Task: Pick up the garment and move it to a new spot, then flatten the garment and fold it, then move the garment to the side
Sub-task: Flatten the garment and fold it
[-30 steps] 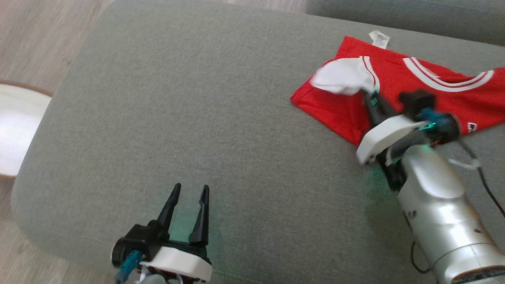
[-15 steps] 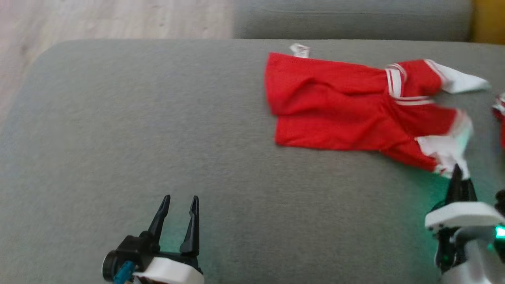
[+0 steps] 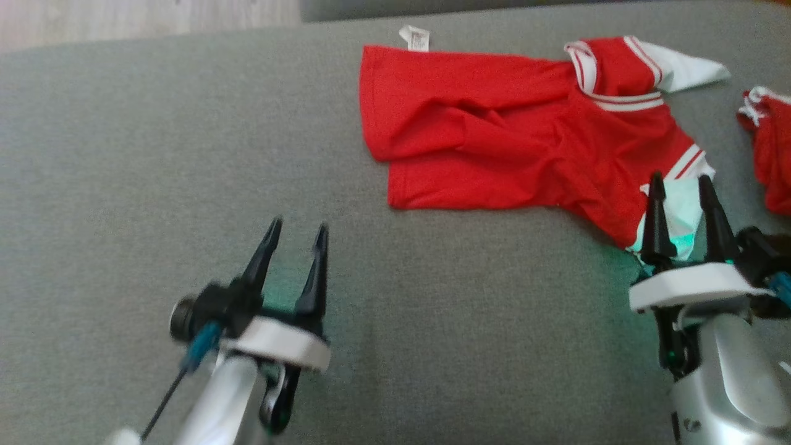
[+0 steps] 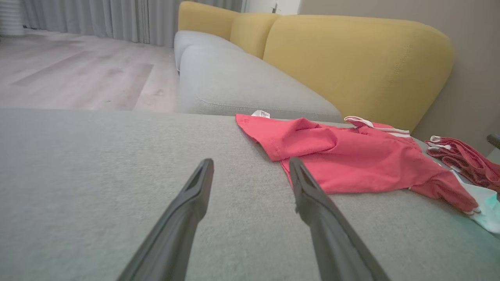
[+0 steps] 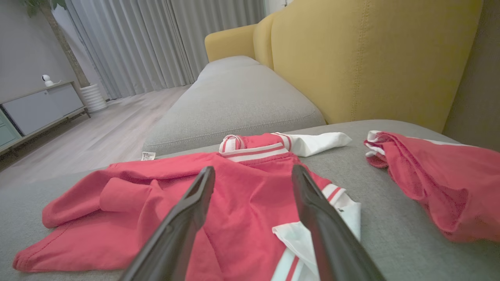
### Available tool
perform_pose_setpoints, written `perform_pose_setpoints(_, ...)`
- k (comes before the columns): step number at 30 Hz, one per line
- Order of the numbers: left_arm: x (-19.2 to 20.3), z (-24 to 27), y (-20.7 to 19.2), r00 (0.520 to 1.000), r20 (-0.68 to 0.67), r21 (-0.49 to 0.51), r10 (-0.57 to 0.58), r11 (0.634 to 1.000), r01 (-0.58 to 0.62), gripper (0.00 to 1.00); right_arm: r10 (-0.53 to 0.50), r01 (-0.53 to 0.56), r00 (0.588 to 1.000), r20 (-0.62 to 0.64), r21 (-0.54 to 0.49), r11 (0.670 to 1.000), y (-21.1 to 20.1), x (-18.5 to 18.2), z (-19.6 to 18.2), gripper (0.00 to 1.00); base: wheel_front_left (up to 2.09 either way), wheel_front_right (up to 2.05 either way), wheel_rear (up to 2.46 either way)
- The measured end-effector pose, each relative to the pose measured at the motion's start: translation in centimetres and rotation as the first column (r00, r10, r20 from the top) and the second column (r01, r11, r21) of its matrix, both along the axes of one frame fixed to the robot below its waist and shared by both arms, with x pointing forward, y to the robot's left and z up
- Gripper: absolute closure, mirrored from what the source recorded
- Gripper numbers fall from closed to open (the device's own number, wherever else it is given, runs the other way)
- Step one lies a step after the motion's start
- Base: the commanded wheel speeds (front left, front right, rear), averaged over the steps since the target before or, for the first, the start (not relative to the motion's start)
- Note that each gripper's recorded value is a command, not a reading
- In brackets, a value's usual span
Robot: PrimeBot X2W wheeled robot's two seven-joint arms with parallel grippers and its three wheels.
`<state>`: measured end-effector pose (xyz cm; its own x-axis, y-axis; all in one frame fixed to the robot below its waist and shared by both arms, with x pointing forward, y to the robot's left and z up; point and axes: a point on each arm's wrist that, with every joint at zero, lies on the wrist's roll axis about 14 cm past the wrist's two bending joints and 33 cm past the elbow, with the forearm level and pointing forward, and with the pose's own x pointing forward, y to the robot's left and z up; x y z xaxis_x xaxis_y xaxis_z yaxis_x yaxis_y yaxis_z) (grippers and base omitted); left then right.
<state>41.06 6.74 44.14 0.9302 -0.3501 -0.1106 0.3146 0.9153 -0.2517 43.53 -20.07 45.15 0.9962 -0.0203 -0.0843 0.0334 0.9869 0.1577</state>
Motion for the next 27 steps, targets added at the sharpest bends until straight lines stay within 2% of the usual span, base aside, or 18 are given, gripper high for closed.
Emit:
perform_pose_setpoints(4,2.1,0.1,-2.2,0.997,0.01,0.001,-0.076,0.997,0.076,0.0,0.023,-0.023,1.0,-0.005,-0.007,1.0,0.6,0.8,-0.4,0.0,0.0,0.0,0.0)
perform_pose_setpoints(5,3.0,-0.5,-3.9,0.991,-0.003,0.004,-0.134,0.991,0.134,0.0,0.032,-0.032,0.999,-0.011,-0.008,0.999,0.8,1.3,-0.8,0.0,0.0,0.0,0.0)
perform_pose_setpoints(10,3.9,-3.5,-7.0,0.969,-0.097,-0.017,-0.229,0.973,0.228,0.0,0.03,-0.031,0.999,-0.01,-0.031,0.999,0.3,2.0,-0.9,0.0,0.0,0.0,0.0)
perform_pose_setpoints(18,5.4,-5.1,-10.5,0.942,-0.138,-0.071,-0.306,0.952,0.299,0.0,-0.038,0.035,0.998,-0.048,-0.054,0.998,-2.4,0.9,-2.1,0.0,0.0,0.0,0.0)
perform_pose_setpoints(19,5.6,-5.2,-10.7,0.942,-0.137,-0.073,-0.307,0.951,0.299,0.15,-0.043,0.041,0.998,-0.049,-0.056,0.998,-2.6,0.8,-2.2,0.0,0.0,0.0,0.0)
perform_pose_setpoints(20,5.6,-5.3,-10.8,0.94,-0.139,-0.072,-0.312,0.95,0.305,1.0,-0.048,0.045,0.998,-0.051,-0.058,0.997,-2.8,0.7,-2.2,0.0,0.0,0.0,0.0)
perform_pose_setpoints(27,5.1,-5.3,-11.1,0.932,-0.146,-0.063,-0.331,0.944,0.325,1.0,-0.067,0.065,0.997,-0.039,-0.054,0.996,-3.4,0.8,-1.8,0.0,0.0,0.0,0.0)
